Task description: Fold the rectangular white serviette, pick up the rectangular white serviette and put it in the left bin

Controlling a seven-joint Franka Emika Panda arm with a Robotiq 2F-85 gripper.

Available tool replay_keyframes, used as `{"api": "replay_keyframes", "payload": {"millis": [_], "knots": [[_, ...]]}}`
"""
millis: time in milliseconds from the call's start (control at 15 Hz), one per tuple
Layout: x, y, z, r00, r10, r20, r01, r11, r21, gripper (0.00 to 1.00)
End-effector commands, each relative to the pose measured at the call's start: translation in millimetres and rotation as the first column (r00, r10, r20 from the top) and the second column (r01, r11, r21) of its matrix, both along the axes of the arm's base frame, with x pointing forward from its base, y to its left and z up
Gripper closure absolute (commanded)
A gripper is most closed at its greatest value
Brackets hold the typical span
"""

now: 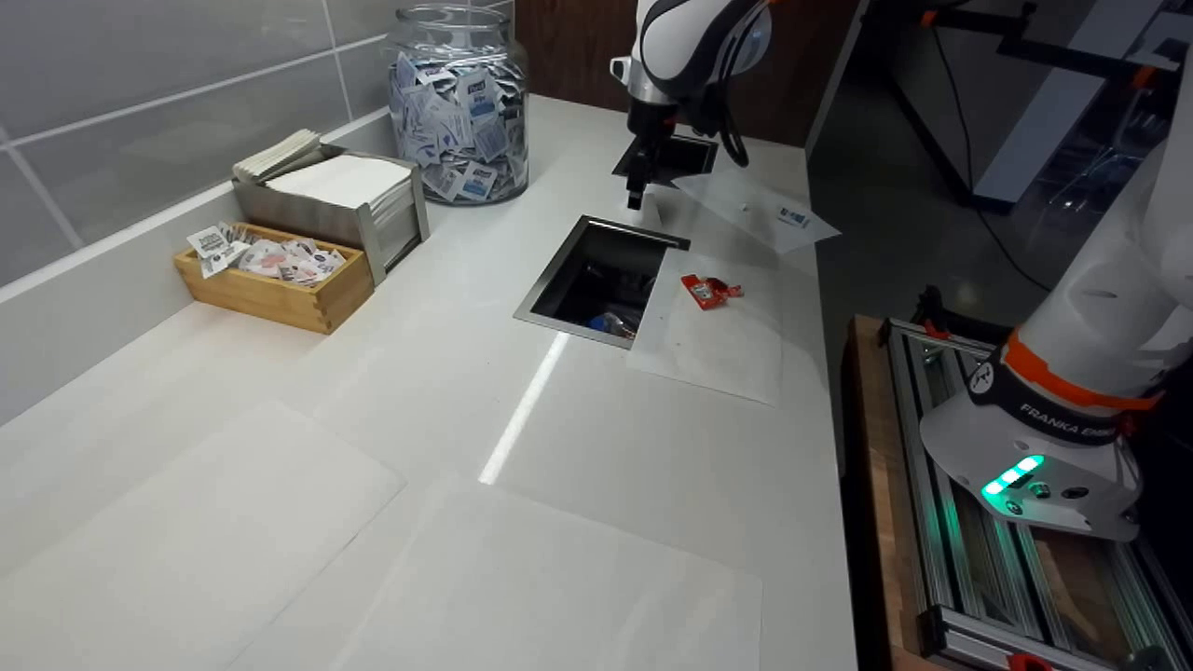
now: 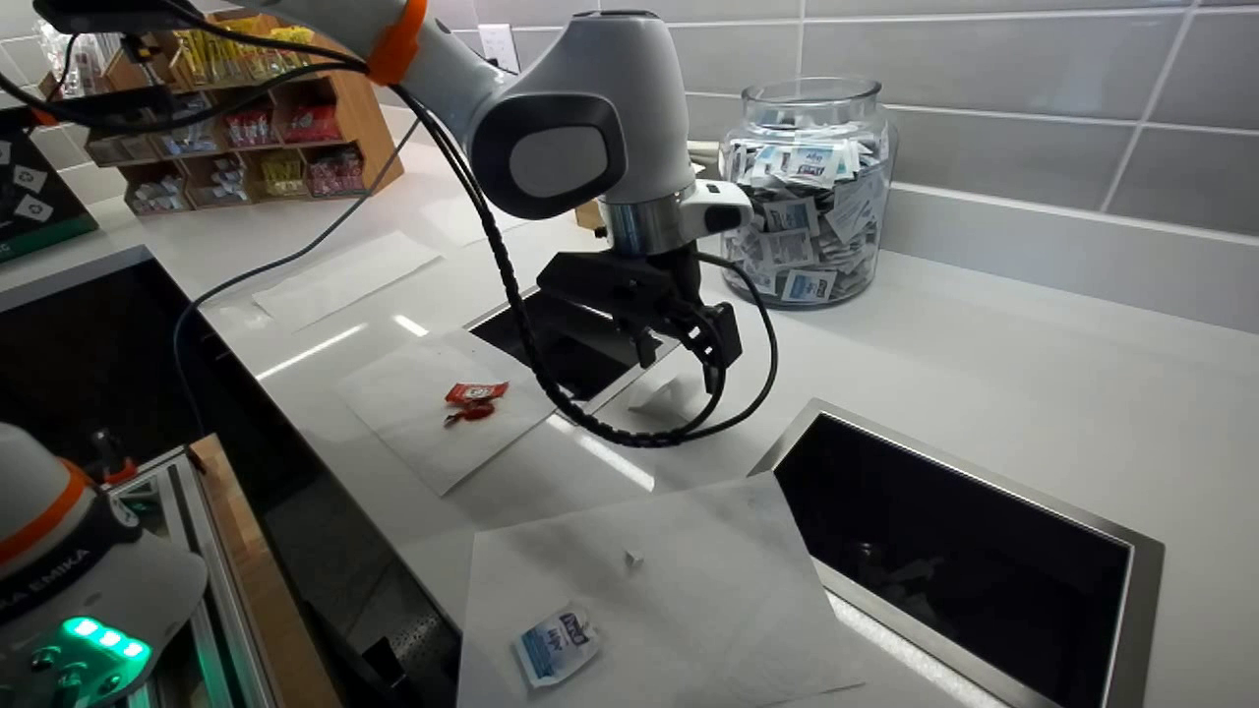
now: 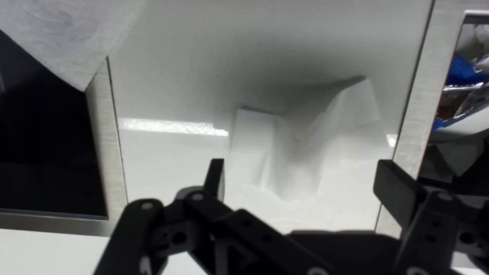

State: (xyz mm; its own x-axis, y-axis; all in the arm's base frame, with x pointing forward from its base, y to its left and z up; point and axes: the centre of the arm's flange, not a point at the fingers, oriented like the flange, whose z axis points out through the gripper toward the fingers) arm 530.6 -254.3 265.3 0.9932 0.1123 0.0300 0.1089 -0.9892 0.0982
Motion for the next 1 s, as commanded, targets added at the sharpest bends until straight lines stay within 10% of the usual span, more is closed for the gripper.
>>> {"api": "replay_keyframes", "payload": {"millis": [0, 933], "knots": [[-8, -4, -9, 0.998, 0.028, -0.05, -0.025, 0.998, 0.049, 0.0], [-6, -7, -23, 0.992, 0.091, -0.088, -0.084, 0.993, 0.078, 1.0]]}}
